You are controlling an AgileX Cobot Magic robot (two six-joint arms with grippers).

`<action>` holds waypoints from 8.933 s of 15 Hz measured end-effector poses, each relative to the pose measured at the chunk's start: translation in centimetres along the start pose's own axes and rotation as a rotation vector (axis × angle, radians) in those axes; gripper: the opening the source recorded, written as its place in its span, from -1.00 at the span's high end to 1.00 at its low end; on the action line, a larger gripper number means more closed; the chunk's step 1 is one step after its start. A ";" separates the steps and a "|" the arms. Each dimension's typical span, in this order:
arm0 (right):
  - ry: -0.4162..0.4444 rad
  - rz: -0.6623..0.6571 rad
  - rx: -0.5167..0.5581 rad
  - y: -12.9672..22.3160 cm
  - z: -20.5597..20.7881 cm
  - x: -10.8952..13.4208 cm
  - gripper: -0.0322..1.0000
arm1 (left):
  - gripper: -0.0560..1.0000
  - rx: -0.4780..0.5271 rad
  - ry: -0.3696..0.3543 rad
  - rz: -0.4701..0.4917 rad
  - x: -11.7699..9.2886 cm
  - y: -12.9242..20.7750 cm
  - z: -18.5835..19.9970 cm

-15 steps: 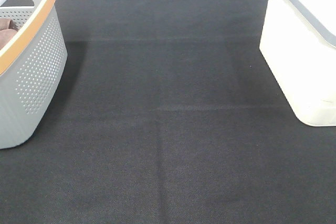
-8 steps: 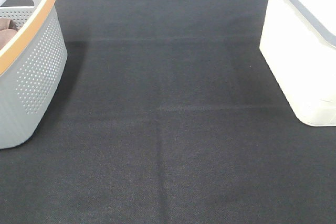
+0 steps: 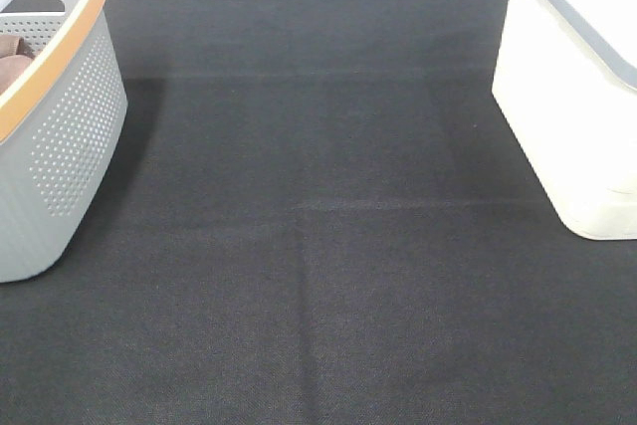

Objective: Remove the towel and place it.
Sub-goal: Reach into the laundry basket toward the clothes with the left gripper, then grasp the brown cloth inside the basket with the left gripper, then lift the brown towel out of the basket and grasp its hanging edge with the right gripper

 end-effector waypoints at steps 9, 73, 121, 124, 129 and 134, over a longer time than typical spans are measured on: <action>-0.001 0.000 0.000 0.0 0.0 0.0 -0.76 | -0.73 0.000 0.000 0.000 0.0 0.0 0.0; -0.001 0.000 0.000 0.0 0.0 0.0 -0.76 | -0.52 0.799 -0.489 0.078 11.7 -11.9 -39.3; -0.002 -0.001 -0.001 0.0 0.0 0.0 -0.76 | 0.89 -0.291 0.707 0.555 -13.4 -42.4 -20.2; -0.002 -0.001 -0.001 0.0 0.0 0.0 -0.76 | 0.89 -0.345 0.743 0.505 -16.9 -42.6 -19.4; -0.005 -0.003 0.006 0.0 -0.1 0.1 -0.76 | 0.89 -0.373 0.747 0.390 -20.7 -41.7 -18.6; -0.088 -0.077 0.092 -1.0 -2.2 0.7 -0.76 | 0.89 -0.351 0.741 0.312 -22.4 -40.5 -19.1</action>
Point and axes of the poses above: a point on each arm's last joint axis where the gripper is mounted, z pointing back along that axis away from the gripper, x along the wrist's bending axis when the last joint is at zero, y = z × x, the point moved 9 cm from there along -z, pointing out along that axis toward the gripper, and after that the axes turned 7 degrees about z, right-handed, at the moved point
